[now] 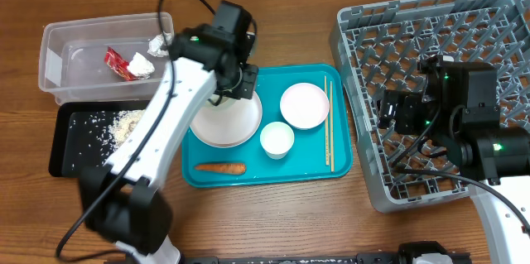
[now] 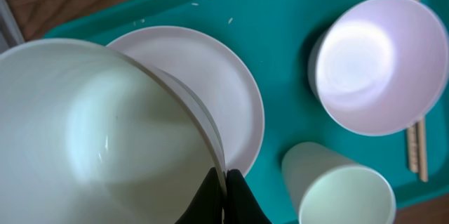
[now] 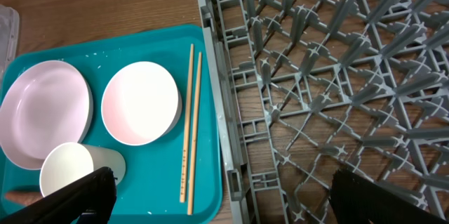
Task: Sort waste into correct bins and load items into the dishwasher
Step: 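Carry the bowl right and set it on the white plate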
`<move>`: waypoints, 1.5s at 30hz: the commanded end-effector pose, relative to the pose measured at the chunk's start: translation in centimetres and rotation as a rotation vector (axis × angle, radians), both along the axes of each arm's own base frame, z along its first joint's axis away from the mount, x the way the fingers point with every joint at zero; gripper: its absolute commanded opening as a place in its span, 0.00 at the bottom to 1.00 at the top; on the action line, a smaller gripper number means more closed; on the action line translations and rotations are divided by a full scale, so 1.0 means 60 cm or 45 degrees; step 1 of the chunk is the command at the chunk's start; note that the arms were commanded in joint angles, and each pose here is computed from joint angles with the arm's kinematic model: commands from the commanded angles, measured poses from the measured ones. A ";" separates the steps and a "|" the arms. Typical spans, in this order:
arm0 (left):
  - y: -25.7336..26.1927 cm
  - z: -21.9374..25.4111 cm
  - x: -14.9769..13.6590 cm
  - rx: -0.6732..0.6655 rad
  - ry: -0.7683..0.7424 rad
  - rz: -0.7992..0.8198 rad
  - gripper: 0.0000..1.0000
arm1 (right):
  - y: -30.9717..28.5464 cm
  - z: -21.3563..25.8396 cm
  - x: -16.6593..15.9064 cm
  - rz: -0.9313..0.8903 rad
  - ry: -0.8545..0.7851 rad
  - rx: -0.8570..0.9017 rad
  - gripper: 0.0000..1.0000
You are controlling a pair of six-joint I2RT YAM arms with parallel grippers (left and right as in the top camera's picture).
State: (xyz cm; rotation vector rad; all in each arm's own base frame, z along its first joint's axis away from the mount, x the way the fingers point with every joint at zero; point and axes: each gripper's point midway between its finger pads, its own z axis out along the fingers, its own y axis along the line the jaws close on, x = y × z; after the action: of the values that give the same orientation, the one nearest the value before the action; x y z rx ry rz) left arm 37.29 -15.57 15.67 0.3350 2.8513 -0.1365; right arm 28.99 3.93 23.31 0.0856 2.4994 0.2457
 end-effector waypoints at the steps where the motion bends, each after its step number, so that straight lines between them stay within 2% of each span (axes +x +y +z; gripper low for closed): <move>1: 0.009 -0.065 0.013 0.112 0.071 0.066 0.04 | -0.002 0.019 0.005 -0.005 -0.044 -0.003 1.00; 4: 0.005 -0.101 0.012 0.125 0.138 0.070 0.04 | -0.002 0.019 0.005 -0.005 -0.044 -0.003 1.00; 15: -0.040 -0.185 0.002 -0.007 0.324 0.035 0.04 | -0.002 0.019 0.005 -0.005 -0.044 -0.003 1.00; 17: -0.039 -0.185 0.002 -0.005 0.325 0.036 0.10 | -0.002 0.019 0.005 -0.005 -0.044 -0.003 1.00; 19: -0.043 -0.179 -0.001 -0.022 0.332 0.032 0.23 | -0.002 0.019 0.005 -0.005 -0.044 -0.003 1.00; 25: -0.047 -0.130 0.007 -0.046 0.300 0.020 0.38 | -0.002 0.019 0.005 -0.005 -0.044 -0.003 1.00; 33: -0.064 -0.049 -0.011 -0.159 0.242 -0.033 0.35 | -0.002 0.019 0.004 -0.005 -0.043 -0.003 1.00; 37: -0.070 -0.018 -0.027 -0.203 0.231 -0.054 0.41 | -0.002 0.019 0.004 -0.005 -0.043 -0.003 1.00; 45: -0.086 -0.036 -0.090 -0.155 0.366 -0.200 0.41 | -0.002 0.019 0.004 -0.005 -0.043 -0.003 1.00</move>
State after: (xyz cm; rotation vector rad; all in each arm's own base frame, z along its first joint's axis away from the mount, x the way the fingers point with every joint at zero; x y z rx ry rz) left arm 33.05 -19.57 13.37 0.4263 3.0907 -0.3822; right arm 28.99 3.92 23.31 0.0857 2.4990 0.2453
